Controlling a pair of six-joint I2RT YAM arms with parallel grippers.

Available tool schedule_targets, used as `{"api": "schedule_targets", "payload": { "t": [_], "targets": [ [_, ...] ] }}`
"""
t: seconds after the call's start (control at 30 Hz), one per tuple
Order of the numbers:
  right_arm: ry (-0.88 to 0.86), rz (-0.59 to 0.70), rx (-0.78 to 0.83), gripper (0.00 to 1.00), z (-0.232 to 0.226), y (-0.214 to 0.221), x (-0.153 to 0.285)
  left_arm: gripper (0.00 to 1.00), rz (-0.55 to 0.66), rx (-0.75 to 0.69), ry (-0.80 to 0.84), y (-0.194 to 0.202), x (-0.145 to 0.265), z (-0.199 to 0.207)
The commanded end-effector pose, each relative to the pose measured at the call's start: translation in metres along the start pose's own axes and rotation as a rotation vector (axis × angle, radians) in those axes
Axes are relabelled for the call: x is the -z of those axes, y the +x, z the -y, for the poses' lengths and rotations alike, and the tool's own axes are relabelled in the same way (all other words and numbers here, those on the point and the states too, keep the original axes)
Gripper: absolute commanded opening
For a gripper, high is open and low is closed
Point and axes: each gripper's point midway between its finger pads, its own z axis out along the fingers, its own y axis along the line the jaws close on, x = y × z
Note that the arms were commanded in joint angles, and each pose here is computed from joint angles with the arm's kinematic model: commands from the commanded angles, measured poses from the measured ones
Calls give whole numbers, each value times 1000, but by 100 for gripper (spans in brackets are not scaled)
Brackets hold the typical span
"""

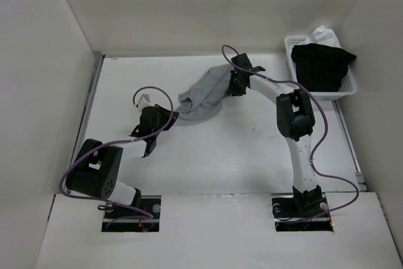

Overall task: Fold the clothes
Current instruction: Flatten the tank top out

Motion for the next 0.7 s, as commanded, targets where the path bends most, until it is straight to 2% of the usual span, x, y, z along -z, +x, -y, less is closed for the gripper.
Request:
{"api": "schedule_targets", "payload": {
  "t": [0.0,0.1,0.23,0.37,0.5,0.57,0.67],
  "targets": [
    [-5,-2,21,29,-5,-5,4,2,32,15,77,-11,6,19],
    [-6,-8,23,27,-5,-4,4,2,32,15,76,-11,5,19],
    [-38,-8,7,15,-12,-5,4,2,36,16,77,-12,4,19],
    [-68,11,-9,13,-18,-9,1,2,41,13,74,-13,4,18],
    [-74,12,-12,3,-19,-9,1,2,43,15,62,-12,4,14],
    [-78,49,-13,0,-18,-12,3,2,45,15,65,-13,3,15],
    [-115,177,-4,0,-21,-22,26,1,45,9,82,-14,4,24]
  ]
}}
